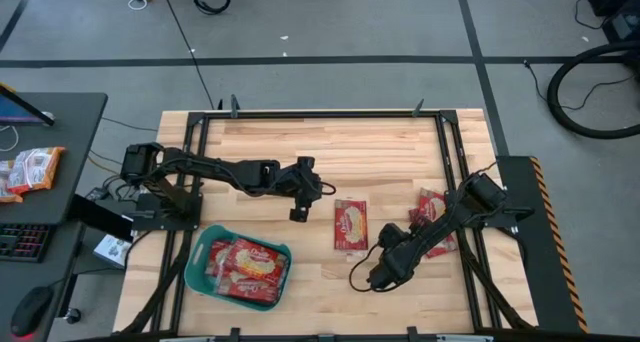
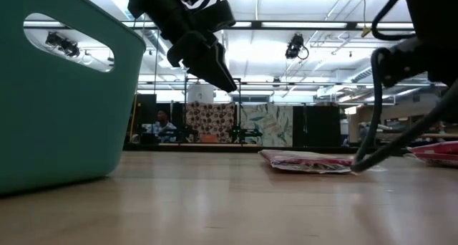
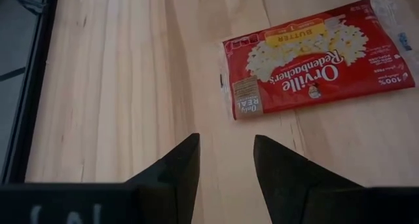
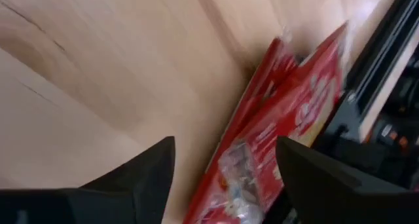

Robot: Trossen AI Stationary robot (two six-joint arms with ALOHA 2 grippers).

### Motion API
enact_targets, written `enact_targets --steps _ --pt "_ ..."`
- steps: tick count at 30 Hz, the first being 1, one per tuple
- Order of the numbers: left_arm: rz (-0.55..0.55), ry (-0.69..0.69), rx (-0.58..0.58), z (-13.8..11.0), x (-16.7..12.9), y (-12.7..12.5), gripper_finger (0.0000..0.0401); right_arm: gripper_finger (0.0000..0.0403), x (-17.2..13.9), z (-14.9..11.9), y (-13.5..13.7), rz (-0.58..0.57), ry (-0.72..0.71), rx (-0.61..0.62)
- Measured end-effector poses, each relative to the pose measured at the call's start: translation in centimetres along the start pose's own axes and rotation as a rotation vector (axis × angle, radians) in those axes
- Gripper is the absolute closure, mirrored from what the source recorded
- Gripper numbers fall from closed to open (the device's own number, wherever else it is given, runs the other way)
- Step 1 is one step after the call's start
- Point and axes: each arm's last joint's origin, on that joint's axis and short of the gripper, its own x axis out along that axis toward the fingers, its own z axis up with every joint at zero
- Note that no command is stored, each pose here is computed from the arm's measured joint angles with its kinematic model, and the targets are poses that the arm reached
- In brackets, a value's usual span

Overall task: Sort popcorn bags into baskets
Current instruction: Put the popcorn bag into the blue bin

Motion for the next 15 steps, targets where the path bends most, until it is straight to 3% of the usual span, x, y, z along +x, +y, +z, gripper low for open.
enact_targets --steps 8,15 --pt "-0.003 0.009 0.002 -0.1 0.0 0.0 0.0253 0.0139 2.3 -1.0 -0.2 -0.040 0.057 0.050" --pt "-0.005 0.014 0.002 -0.1 0.0 -0.1 0.0253 0.0173 3.8 -1.6 -0.7 -0.096 0.069 0.037"
